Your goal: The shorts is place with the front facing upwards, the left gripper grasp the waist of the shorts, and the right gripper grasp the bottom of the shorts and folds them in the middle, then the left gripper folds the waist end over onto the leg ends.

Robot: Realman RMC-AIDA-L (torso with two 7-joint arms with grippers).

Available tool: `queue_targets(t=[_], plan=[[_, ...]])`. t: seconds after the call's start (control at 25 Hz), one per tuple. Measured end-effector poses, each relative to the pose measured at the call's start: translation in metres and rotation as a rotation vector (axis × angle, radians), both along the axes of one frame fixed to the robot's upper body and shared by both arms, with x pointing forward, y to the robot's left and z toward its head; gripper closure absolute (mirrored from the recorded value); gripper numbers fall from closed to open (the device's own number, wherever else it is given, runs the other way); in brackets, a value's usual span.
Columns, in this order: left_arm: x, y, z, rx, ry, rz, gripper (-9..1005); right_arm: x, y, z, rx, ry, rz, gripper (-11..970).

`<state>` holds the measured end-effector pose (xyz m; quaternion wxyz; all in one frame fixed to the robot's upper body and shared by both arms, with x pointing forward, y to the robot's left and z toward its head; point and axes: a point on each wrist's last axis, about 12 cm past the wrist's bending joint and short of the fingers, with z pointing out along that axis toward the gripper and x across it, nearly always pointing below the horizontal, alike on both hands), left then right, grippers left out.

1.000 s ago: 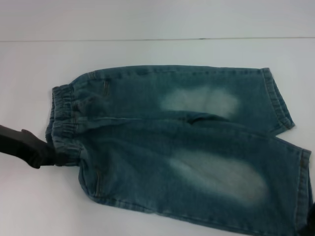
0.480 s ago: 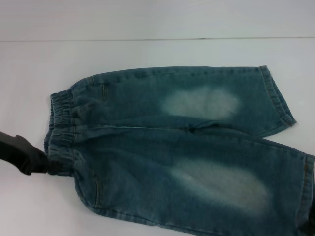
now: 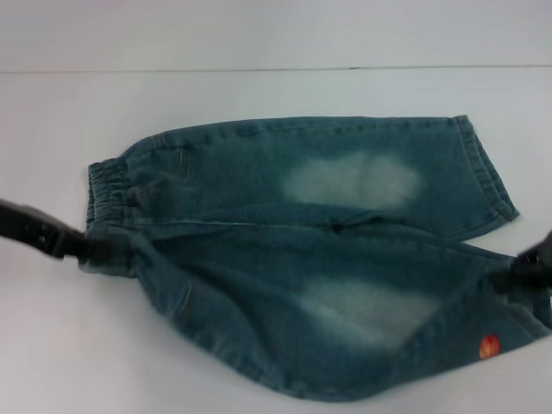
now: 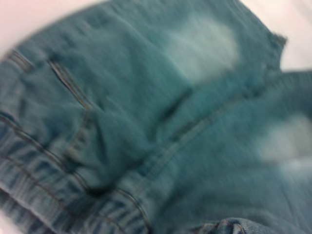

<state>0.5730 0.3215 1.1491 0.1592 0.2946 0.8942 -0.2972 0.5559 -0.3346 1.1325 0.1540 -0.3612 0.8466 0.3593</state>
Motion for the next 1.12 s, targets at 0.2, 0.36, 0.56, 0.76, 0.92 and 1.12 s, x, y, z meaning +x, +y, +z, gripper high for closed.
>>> queue_targets(t=[0.2, 0.36, 0.56, 0.76, 0.92, 1.12], plan=[[0.009, 0.008, 0.001, 0.005, -0.046, 0.111, 951, 0.004, -0.006, -0.012, 0.058, -0.084, -0.132, 922], [0.011, 0.015, 0.000, 0.004, -0.067, 0.157, 951, 0.004, -0.010, -0.023, 0.140, -0.163, -0.236, 922], [0.012, 0.020, 0.000, 0.006, -0.077, 0.184, 951, 0.001, -0.019, -0.031, 0.223, -0.252, -0.349, 923], [0.015, 0.019, -0.002, 0.002, -0.089, 0.205, 951, 0.000, -0.021, -0.035, 0.263, -0.309, -0.412, 923], [0.018, 0.014, 0.002, -0.053, -0.115, 0.225, 950, -0.001, -0.024, -0.041, 0.278, -0.344, -0.478, 923], [0.023, 0.018, -0.001, -0.073, -0.131, 0.295, 950, -0.001, -0.028, -0.047, 0.298, -0.382, -0.554, 923]])
